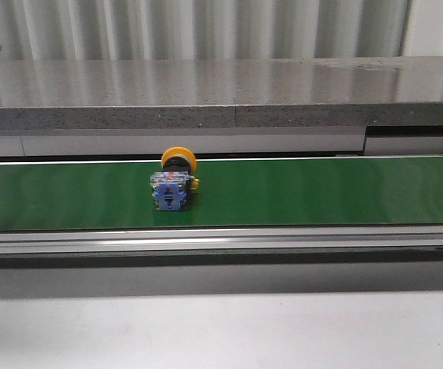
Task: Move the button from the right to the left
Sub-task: 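Lower the left gripper onto the button on the belt and close it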
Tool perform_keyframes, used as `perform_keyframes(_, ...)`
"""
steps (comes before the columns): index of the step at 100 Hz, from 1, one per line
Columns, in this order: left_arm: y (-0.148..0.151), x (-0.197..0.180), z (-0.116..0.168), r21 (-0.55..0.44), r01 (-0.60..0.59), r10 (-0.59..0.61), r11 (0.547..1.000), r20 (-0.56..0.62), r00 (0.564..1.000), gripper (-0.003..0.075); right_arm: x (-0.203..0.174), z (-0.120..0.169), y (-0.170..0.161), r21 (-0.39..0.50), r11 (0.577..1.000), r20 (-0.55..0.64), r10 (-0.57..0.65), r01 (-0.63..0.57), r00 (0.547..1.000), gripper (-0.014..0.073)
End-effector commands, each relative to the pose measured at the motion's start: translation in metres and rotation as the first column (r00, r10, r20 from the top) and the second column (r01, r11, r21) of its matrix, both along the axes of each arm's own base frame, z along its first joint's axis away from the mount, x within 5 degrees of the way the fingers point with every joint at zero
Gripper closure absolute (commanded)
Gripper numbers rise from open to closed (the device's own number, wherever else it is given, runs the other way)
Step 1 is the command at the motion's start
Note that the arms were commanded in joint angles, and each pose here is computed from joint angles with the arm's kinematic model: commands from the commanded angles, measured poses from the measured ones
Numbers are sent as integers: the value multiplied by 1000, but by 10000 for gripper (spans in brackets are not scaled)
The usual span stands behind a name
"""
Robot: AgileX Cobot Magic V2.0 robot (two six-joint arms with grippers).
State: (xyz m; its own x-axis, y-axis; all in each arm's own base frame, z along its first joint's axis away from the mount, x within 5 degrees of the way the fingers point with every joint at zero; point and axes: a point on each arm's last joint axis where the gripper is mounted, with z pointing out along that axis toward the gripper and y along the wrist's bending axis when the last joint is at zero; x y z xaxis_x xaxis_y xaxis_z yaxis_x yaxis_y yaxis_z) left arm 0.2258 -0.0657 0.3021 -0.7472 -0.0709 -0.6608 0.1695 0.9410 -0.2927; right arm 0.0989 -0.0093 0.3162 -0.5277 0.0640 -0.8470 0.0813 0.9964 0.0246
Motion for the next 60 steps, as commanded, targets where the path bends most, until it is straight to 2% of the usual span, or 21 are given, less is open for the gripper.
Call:
perform_keyframes(1, -15, 12, 12, -54, 6, -2, 999, 74, 997, 83, 2, 14, 0, -11, 1000, 90, -2, 3, 996, 662)
perform_keyframes(35, -71, 47, -11, -23, 149, -149, 989, 3, 989, 83, 2, 14, 0, -11, 1000, 90, -2, 3, 996, 662)
perform_keyframes(60, -90, 65, -27, 36, 171, -170, 985, -34, 985, 83, 2, 14, 0, -11, 1000, 90, -2, 3, 996, 662)
